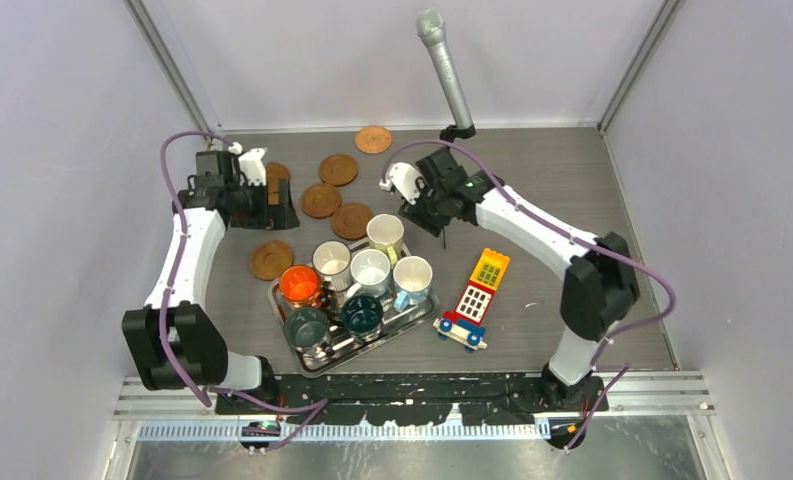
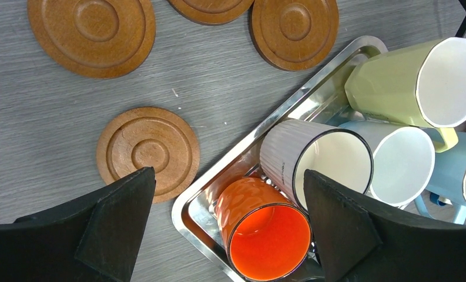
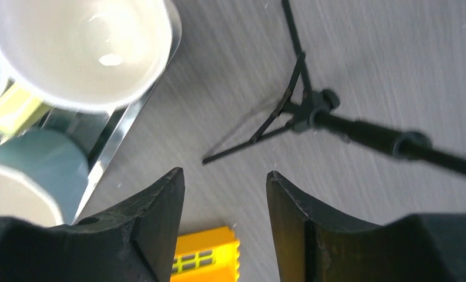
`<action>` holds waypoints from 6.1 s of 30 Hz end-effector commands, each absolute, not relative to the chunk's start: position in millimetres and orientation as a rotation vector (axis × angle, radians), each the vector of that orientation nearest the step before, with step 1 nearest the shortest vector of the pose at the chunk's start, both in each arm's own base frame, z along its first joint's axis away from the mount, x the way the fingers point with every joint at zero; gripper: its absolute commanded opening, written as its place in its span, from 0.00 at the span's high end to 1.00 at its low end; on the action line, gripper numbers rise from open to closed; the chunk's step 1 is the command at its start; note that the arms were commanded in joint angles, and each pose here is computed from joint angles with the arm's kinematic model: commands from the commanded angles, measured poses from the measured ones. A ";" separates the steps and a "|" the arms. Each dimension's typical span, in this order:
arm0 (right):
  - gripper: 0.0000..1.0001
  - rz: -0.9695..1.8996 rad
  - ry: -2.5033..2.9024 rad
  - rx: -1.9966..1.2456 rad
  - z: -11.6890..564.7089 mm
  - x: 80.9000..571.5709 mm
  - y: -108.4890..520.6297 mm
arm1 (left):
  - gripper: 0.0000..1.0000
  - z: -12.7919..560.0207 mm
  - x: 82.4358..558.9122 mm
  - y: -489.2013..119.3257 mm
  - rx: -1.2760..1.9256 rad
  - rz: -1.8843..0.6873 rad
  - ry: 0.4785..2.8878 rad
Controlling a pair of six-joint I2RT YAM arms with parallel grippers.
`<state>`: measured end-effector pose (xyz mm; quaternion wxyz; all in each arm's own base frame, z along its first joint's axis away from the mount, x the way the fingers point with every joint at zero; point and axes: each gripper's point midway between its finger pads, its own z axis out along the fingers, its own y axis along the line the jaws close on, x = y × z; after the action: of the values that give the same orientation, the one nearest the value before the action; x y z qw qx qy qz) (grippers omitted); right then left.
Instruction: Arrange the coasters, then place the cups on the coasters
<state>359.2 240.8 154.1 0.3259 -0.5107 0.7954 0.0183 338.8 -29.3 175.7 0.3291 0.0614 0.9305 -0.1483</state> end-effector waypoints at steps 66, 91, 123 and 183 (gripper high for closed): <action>0.52 -0.564 2.077 -1.654 41.5 488.2 25.8 | 0.00 183.5 324.5 -21.8 0.113 -0.506 2.436; 0.55 -0.517 2.344 -1.490 35.9 400.7 -48.8 | 0.00 186.1 326.4 -25.9 0.127 -0.538 2.419; 0.35 -0.360 2.437 -1.175 70.3 301.0 -47.5 | 0.00 190.1 306.1 -25.1 0.164 -0.507 2.445; 0.16 0.573 2.146 -0.810 126.7 510.8 348.4 | 0.11 147.7 441.7 -24.5 0.334 -0.293 2.538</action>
<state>499.1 314.0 98.6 0.3414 -0.3039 0.8697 0.1865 440.8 -33.4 106.5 0.2257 0.1073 0.9581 -0.1398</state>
